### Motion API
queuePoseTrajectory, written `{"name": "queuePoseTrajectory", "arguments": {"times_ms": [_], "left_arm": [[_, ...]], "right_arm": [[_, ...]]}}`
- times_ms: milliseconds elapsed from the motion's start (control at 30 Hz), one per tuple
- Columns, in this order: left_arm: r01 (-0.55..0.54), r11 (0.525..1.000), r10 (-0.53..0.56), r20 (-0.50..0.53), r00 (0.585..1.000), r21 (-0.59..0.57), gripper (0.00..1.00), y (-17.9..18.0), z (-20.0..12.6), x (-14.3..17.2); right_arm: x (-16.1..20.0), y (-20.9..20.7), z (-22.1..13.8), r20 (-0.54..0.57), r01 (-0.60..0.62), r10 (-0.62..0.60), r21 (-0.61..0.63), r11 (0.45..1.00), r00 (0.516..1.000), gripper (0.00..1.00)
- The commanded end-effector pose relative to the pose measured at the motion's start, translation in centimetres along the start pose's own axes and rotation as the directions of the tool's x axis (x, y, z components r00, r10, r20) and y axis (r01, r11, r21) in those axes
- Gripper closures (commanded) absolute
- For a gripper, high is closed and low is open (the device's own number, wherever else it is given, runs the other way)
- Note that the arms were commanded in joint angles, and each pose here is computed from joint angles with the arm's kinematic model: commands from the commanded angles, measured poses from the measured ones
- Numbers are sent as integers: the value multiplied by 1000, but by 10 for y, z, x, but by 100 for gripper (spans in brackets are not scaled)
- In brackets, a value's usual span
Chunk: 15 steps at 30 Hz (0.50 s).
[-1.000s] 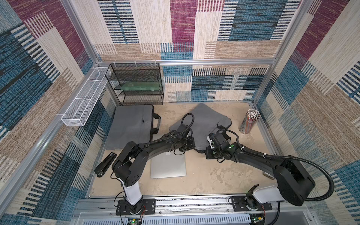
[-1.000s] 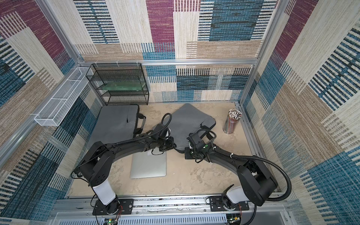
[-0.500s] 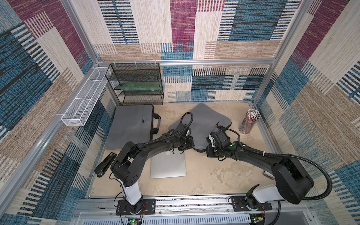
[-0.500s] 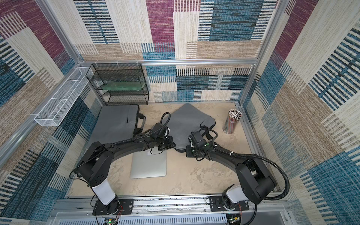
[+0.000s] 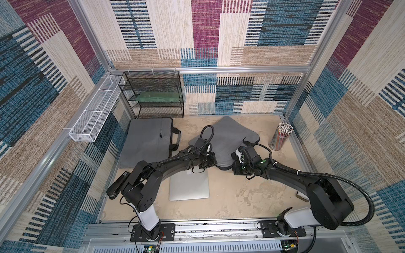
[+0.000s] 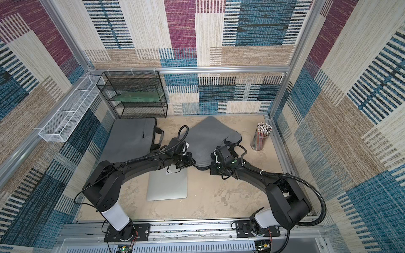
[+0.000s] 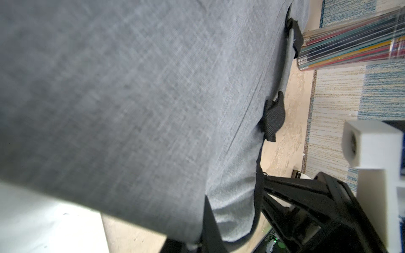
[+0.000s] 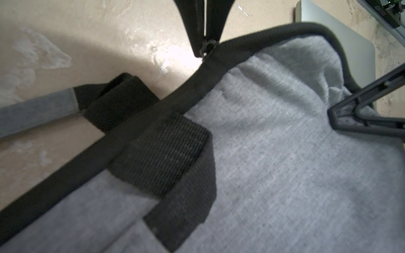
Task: Open the zippered laptop bag and take out the laptop
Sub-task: Unzip the zipper on the zippered laptop bag.
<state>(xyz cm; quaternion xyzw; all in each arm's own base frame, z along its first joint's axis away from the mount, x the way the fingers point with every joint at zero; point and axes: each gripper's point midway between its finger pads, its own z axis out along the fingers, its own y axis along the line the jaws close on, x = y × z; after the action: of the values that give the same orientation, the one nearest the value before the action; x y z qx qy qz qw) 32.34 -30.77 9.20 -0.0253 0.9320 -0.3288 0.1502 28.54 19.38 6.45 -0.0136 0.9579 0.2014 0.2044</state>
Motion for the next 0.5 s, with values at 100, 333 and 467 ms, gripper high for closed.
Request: {"name": "queuePoseTrajectory", "arguments": {"times_ms": [100,333,467], "left_arm": [[-10,996,15,55,998,-94,100,22,-9,-10],[-10,995,16,62,998,-96,100,25,-12,-13],[-8,995,15,65,998,-99,100,27,-13,-14]], "right_arm": [[2,-30,-4,8,-33,32,136,990,999,100],[4,-38,-5,3,-34,34,169,985,999,100],[6,-43,-5,-1,-34,35,192,981,999,100]]}}
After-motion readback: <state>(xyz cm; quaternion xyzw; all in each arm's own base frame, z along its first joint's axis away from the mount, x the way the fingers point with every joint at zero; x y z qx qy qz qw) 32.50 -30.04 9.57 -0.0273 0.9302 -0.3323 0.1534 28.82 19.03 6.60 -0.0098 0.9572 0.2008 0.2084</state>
